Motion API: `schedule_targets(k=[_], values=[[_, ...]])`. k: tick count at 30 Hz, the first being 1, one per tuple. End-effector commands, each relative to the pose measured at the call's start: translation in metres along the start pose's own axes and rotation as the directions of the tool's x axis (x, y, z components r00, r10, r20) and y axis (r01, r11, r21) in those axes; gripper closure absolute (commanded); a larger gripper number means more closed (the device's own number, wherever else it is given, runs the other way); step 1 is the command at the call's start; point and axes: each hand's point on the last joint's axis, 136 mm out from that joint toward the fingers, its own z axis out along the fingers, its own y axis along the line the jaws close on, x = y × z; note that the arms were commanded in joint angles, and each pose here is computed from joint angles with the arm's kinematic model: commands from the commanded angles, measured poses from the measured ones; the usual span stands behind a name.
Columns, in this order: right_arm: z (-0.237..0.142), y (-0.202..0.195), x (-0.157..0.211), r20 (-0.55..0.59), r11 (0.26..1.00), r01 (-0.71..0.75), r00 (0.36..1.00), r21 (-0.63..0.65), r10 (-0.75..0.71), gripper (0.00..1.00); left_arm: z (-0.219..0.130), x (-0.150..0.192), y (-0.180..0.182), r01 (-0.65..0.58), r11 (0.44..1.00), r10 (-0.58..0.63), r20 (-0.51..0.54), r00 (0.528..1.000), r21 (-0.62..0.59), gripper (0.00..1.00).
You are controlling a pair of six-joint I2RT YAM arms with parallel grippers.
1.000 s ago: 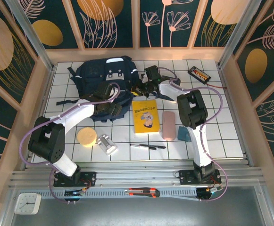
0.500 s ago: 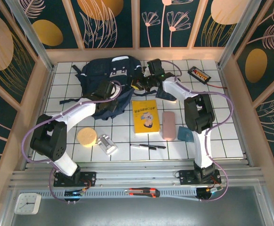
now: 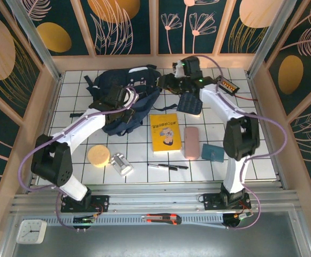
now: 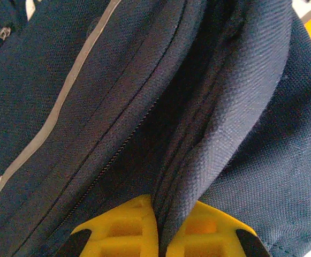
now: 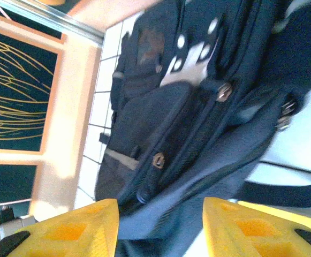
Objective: Pack the student bag
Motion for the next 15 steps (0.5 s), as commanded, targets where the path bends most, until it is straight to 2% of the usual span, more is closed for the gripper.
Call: schedule_targets(k=[1, 4, 5, 9, 12, 15], values=[[-0.03, 0.006, 0.007, 0.106, 0.913, 0.408, 0.908, -0.018, -0.405, 0.43, -0.04, -0.039, -0.009, -0.001, 0.997, -0.009, 0.132, 0.991, 0.076, 1.0], [-0.043, -0.003, 0.032, 0.185, 0.793, 0.609, 0.782, -0.027, -0.595, 0.25, -0.051, -0.041, -0.01, -0.001, 0.996, -0.012, 0.139, 0.99, 0.092, 1.0], [-0.044, -0.01, 0.036, 0.193, 0.771, 0.637, 0.758, -0.015, -0.623, 0.24, -0.055, -0.042, -0.01, -0.002, 0.995, -0.012, 0.142, 0.99, 0.097, 1.0], [-0.029, -0.028, 0.056, 0.168, 0.716, 0.695, 0.715, -0.063, -0.679, 0.28, -0.064, -0.042, -0.011, -0.007, 0.995, -0.008, 0.151, 0.988, 0.099, 1.0], [-0.017, -0.032, 0.065, 0.193, 0.662, 0.744, 0.666, -0.098, -0.72, 0.33, -0.069, -0.041, -0.014, -0.004, 0.993, -0.015, 0.162, 0.987, 0.115, 1.0], [-0.006, -0.039, 0.064, 0.209, 0.634, 0.769, 0.634, -0.075, -0.744, 0.33, -0.073, -0.041, -0.014, 0.003, 0.993, -0.023, 0.17, 0.985, 0.116, 1.0]])
